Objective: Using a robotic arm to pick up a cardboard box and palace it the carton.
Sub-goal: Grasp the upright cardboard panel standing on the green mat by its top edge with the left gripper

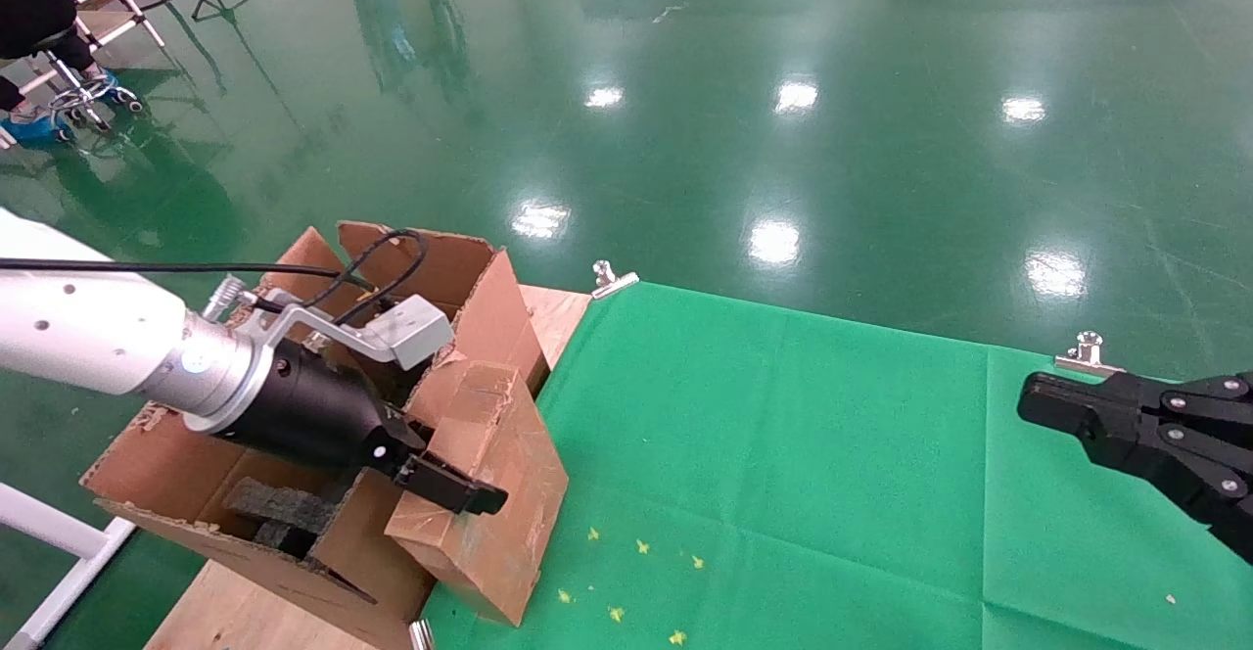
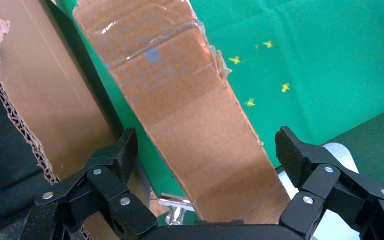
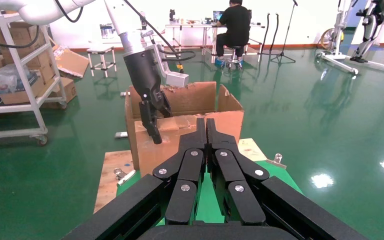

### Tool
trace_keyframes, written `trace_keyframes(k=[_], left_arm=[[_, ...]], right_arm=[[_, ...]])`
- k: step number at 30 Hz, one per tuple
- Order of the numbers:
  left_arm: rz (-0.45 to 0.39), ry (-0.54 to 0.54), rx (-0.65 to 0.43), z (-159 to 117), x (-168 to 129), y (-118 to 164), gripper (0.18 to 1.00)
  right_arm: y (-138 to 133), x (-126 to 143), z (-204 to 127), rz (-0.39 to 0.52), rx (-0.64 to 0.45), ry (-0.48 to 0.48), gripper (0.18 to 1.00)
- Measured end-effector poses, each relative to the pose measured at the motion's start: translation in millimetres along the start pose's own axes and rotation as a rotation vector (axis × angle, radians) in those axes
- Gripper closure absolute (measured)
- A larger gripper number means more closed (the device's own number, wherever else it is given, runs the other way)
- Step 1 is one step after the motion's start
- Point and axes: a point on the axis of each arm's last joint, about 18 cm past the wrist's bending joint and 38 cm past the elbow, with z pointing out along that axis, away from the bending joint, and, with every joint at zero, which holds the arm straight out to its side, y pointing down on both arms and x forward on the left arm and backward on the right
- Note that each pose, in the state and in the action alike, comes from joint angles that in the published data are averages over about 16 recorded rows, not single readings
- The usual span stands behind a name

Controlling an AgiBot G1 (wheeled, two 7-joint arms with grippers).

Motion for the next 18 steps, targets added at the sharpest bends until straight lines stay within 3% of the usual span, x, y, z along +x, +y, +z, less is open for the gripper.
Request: trace_keyframes(k=[7,18], left_arm=[[0.004,-0.003,-0.008,1.2,0.3,-0.1,0.198],[0.001,-0.001,-0.003,0.6,0.2,0.0,0.279]], right_arm=[[0.0,0.0,-0.1,0.000,0.000,0.000,0.966],[0.0,0.0,-0.1,0.000,0.000,0.000,0.849]])
